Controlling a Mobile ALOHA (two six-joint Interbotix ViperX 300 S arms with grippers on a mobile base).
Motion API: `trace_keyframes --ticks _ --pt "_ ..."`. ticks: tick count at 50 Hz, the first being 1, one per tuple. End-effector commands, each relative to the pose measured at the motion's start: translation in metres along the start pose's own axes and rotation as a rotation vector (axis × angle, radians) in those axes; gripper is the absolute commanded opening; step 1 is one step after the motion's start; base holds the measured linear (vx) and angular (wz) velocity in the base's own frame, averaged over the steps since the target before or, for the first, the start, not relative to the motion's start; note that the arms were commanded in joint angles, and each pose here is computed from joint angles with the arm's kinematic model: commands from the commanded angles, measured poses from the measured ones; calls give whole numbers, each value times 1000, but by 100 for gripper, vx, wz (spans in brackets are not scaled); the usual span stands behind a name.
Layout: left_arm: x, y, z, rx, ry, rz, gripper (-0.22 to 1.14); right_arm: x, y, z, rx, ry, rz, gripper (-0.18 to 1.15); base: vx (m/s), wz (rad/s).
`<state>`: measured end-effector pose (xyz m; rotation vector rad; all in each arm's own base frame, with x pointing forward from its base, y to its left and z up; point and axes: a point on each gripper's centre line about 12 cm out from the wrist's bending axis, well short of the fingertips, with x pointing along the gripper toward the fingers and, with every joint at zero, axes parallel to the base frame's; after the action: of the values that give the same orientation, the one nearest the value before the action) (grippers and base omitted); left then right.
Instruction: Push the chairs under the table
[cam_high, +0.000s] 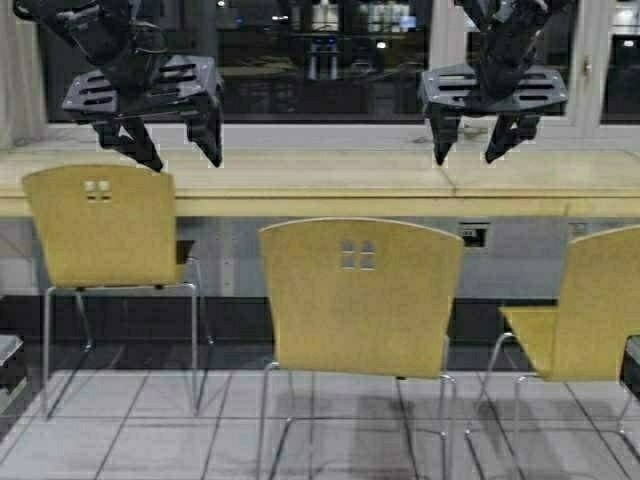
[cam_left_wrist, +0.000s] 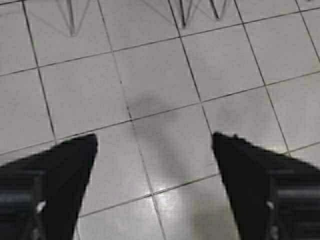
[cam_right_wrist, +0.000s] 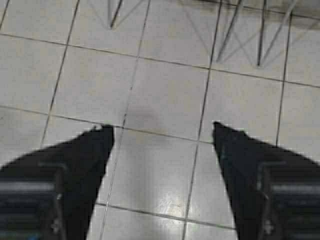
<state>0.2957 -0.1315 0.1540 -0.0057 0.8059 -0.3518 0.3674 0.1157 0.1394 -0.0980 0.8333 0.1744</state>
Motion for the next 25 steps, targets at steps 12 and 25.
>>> trace_keyframes --ticks 12,25 --pt "5 -1 1 -64 5 -4 100 -1 1 7 83 -22 12 94 5 -13" --pt "27 7 -9 -403 3 42 100 29 16 -17 496 -24 147 94 9 -7"
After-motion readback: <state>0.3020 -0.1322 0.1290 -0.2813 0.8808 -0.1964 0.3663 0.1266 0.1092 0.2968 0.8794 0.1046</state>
